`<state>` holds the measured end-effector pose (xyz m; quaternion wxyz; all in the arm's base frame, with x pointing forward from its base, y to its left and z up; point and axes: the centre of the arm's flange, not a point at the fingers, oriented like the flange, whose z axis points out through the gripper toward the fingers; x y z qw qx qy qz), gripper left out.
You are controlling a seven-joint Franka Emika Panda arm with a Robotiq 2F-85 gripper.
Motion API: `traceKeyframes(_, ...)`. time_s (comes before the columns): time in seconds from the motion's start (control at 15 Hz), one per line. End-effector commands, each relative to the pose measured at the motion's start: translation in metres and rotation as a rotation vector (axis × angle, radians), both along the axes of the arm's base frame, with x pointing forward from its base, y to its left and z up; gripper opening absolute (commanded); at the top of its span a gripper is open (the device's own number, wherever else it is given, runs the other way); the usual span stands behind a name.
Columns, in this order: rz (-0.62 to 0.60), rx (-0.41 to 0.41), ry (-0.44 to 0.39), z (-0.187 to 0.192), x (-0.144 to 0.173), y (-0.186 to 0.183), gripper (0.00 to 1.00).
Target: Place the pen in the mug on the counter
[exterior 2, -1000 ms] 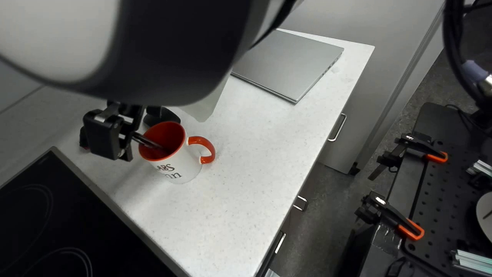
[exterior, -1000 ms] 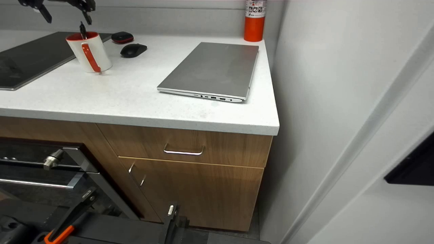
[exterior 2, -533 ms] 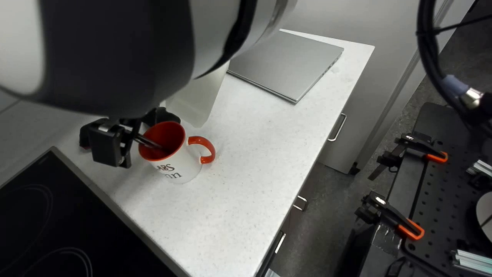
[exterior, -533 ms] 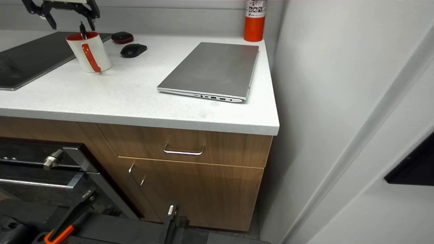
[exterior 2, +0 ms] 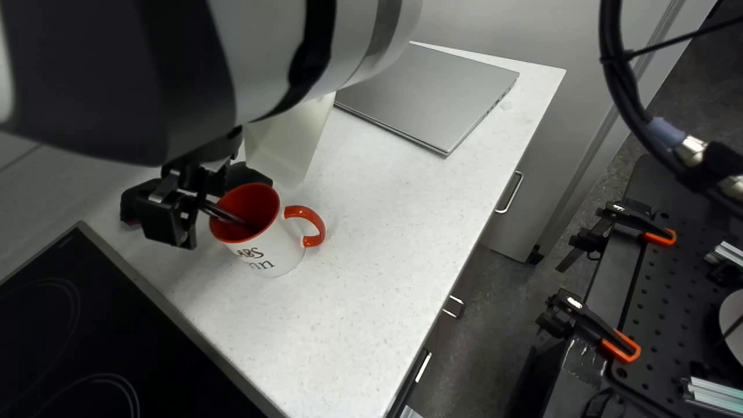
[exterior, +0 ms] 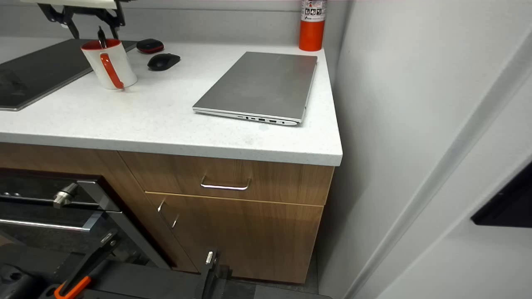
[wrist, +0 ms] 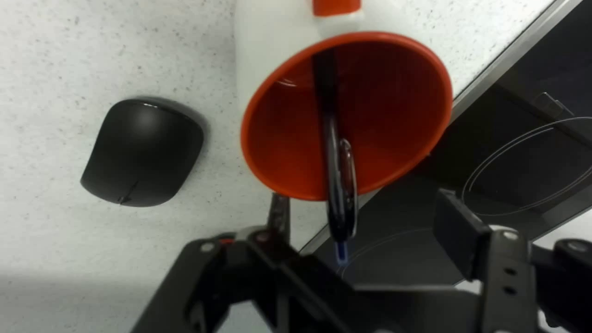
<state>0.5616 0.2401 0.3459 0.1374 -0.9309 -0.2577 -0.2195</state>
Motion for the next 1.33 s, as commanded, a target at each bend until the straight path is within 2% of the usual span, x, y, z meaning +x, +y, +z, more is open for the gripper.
traceKeyframes(0.0,0.009,0.028,-0.021,-0.003,0.011,-0.002,0.51)
traceKeyframes(0.4,-0.002,0.043,-0.024,0.001,0.011,-0.008,0.03)
traceKeyframes(0.47,-0.006,0.046,-0.023,0.001,0.011,-0.01,0.0)
traceKeyframes(0.53,-0.009,0.047,-0.023,0.001,0.011,-0.011,0.0)
traceKeyframes(0.6,-0.012,0.047,-0.024,0.001,0.011,-0.013,0.04)
traceKeyframes(0.8,-0.016,0.045,-0.025,0.014,0.003,-0.015,0.04)
traceKeyframes(1.27,-0.035,0.034,-0.144,0.083,-0.021,-0.021,0.04)
